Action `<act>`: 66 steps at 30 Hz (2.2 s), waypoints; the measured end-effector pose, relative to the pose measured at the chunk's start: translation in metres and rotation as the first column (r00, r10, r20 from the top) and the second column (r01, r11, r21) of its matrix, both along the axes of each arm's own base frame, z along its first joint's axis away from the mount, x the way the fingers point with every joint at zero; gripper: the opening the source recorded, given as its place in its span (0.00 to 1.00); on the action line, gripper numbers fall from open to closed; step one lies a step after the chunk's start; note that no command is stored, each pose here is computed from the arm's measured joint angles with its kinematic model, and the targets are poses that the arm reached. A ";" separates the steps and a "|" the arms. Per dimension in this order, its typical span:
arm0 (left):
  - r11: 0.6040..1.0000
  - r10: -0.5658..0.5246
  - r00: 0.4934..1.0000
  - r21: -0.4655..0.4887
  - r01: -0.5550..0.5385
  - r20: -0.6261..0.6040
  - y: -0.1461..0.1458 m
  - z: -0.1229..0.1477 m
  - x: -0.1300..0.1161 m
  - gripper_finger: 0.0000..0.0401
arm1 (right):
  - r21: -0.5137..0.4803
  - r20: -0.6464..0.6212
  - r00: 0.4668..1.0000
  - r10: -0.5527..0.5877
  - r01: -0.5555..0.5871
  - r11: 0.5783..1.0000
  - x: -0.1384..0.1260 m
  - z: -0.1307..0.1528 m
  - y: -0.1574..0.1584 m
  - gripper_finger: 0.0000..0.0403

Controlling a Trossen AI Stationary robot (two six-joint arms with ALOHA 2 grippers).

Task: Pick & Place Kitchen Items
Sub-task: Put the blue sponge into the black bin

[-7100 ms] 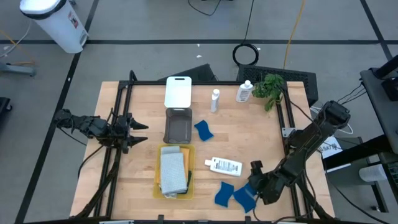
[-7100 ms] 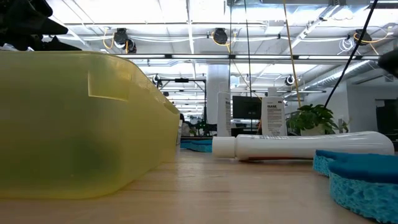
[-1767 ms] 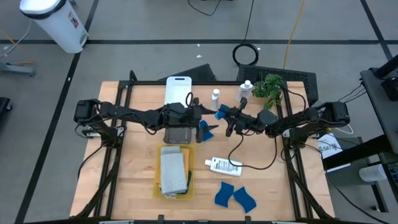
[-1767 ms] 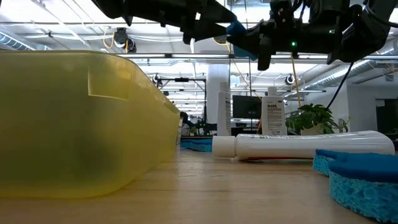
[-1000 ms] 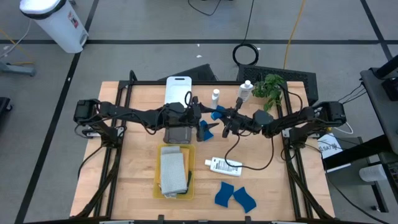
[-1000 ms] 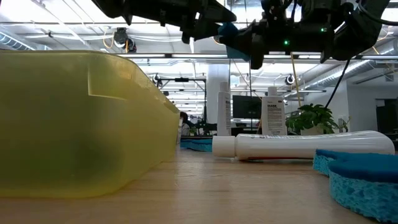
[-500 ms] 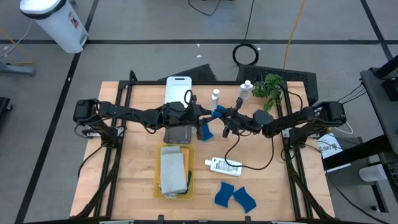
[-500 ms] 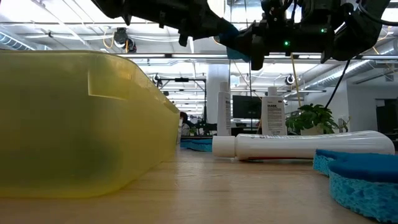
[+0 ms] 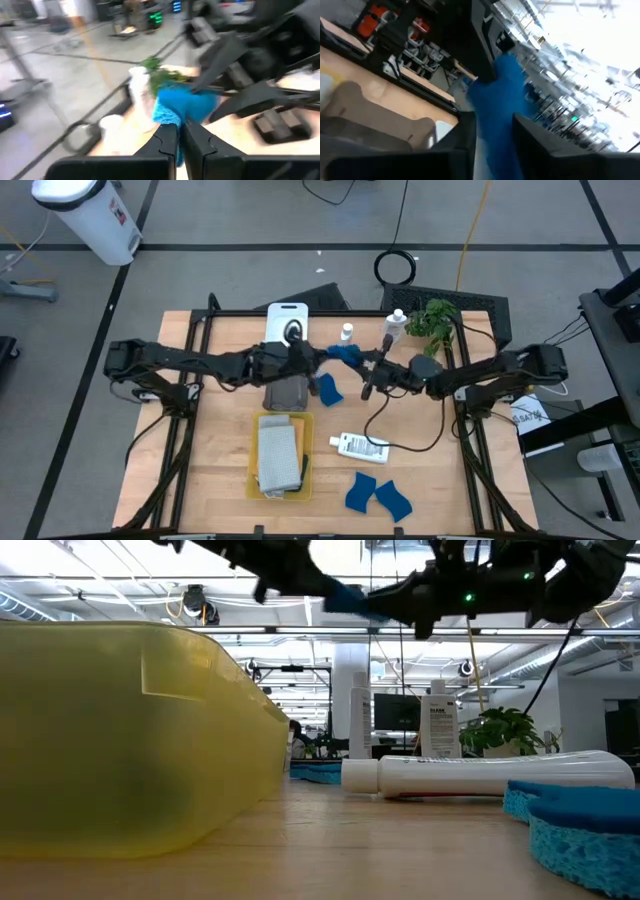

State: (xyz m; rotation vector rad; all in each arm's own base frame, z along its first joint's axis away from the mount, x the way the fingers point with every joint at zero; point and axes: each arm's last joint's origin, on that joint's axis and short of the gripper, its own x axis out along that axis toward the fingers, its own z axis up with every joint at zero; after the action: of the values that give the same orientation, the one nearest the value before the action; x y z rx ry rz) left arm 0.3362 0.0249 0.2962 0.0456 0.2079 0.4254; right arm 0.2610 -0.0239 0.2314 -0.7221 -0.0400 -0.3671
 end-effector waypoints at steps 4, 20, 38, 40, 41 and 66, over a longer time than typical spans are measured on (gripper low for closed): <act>0.994 0.105 0.993 -0.031 -0.107 -0.049 -0.001 0.007 -0.020 0.02 | 0.108 0.033 0.999 0.007 -0.011 0.994 -0.014 0.016 0.001 0.41; 0.895 0.054 0.900 -0.378 -0.235 -0.433 -0.028 -0.040 -0.080 0.01 | 0.203 0.033 0.999 -0.002 -0.005 0.979 -0.039 0.034 0.002 0.63; 0.737 0.020 0.872 -0.582 -0.344 -0.490 -0.013 -0.075 -0.090 0.02 | 0.277 0.013 1.000 0.005 -0.008 0.961 -0.034 0.026 0.001 0.59; 0.751 -0.110 0.861 -0.609 -0.255 -0.496 -0.010 -0.075 -0.090 0.03 | 0.277 0.007 1.000 0.005 -0.007 0.961 -0.034 0.025 0.001 0.59; 0.768 -0.204 0.845 -0.616 -0.175 -0.495 -0.009 -0.075 -0.089 0.03 | 0.277 0.005 1.000 0.005 -0.006 0.961 -0.034 0.025 0.001 0.59; 0.838 -0.456 0.659 -0.539 0.091 -0.598 0.033 -0.038 -0.104 0.02 | 0.275 0.001 1.000 0.005 -0.005 0.961 -0.034 0.025 0.001 0.59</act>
State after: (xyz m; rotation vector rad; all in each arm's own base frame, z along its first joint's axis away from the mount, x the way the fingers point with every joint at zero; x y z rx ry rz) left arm 0.2317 0.0580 0.2584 -0.2430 1.0712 0.0014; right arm 0.2270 -0.0227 0.2563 -0.4461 0.0089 -0.3596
